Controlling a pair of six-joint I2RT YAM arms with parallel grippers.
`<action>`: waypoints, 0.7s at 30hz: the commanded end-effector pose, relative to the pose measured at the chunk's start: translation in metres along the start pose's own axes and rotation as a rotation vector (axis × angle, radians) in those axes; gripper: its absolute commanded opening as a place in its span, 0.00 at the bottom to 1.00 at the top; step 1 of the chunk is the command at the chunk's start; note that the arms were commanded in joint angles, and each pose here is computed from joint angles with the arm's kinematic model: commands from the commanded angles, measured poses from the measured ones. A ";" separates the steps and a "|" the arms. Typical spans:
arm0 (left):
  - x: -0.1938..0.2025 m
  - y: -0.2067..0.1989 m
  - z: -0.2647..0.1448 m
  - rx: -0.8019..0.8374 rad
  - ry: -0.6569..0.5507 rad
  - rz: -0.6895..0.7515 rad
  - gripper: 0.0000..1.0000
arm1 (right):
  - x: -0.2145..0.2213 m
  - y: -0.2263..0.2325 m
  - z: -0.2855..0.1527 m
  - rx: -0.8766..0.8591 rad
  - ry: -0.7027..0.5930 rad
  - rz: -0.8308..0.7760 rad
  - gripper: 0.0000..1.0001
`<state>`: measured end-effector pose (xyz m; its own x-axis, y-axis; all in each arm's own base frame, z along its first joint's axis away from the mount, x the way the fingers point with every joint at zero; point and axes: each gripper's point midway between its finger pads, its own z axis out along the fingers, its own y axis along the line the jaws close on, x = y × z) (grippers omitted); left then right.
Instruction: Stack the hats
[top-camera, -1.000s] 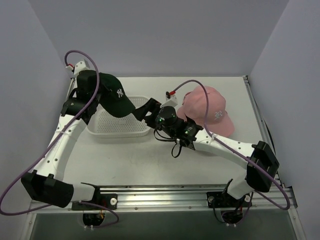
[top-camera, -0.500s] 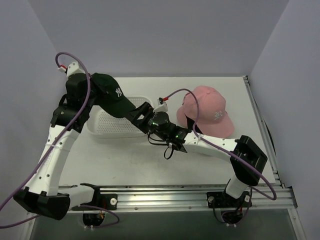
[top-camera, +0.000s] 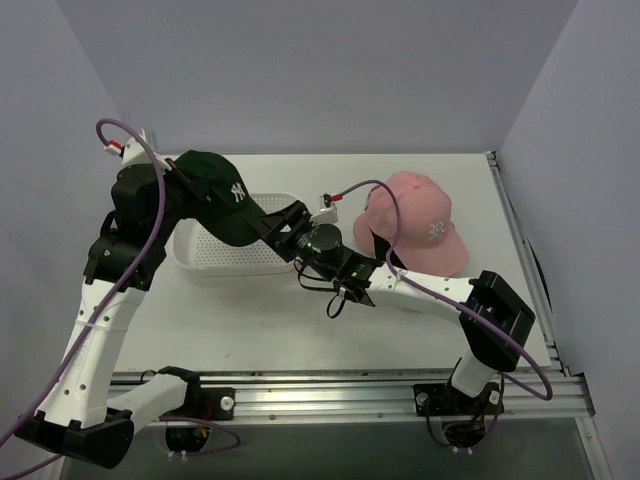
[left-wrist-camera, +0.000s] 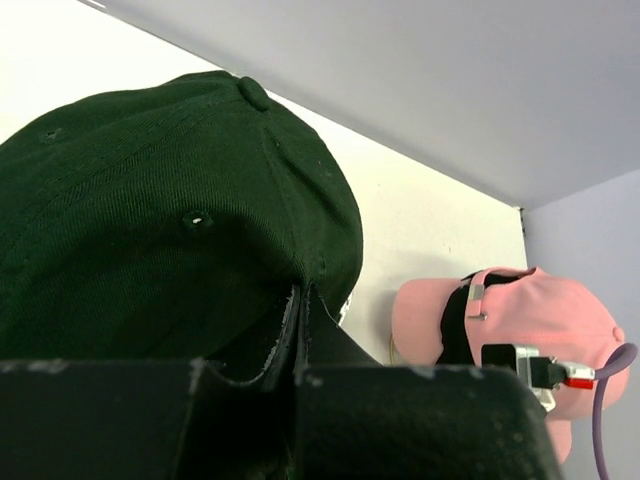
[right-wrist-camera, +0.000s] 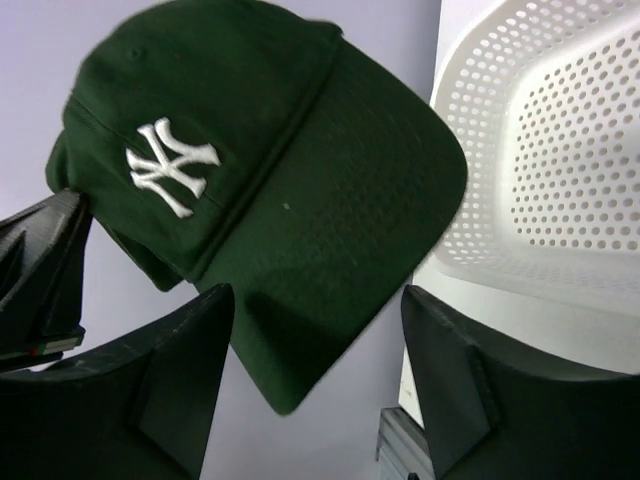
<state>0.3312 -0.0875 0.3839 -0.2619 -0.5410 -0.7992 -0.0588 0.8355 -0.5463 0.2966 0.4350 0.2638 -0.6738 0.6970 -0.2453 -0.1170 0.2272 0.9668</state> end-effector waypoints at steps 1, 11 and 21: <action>-0.003 -0.005 -0.011 0.047 -0.013 0.024 0.02 | -0.018 0.030 -0.006 -0.094 -0.076 0.033 0.59; 0.020 0.004 -0.014 0.062 0.026 0.012 0.02 | -0.027 0.041 -0.017 -0.149 -0.107 0.057 0.44; 0.037 0.012 -0.019 0.085 0.050 0.025 0.02 | -0.033 0.043 -0.022 -0.186 -0.116 0.073 0.10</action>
<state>0.3046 -0.0859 0.3306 -0.3446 -0.5068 -0.7902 -0.0620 0.8522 -0.5196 0.3016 0.4204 0.2725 -0.6276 0.7523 -0.2005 -0.1355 0.1481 0.9796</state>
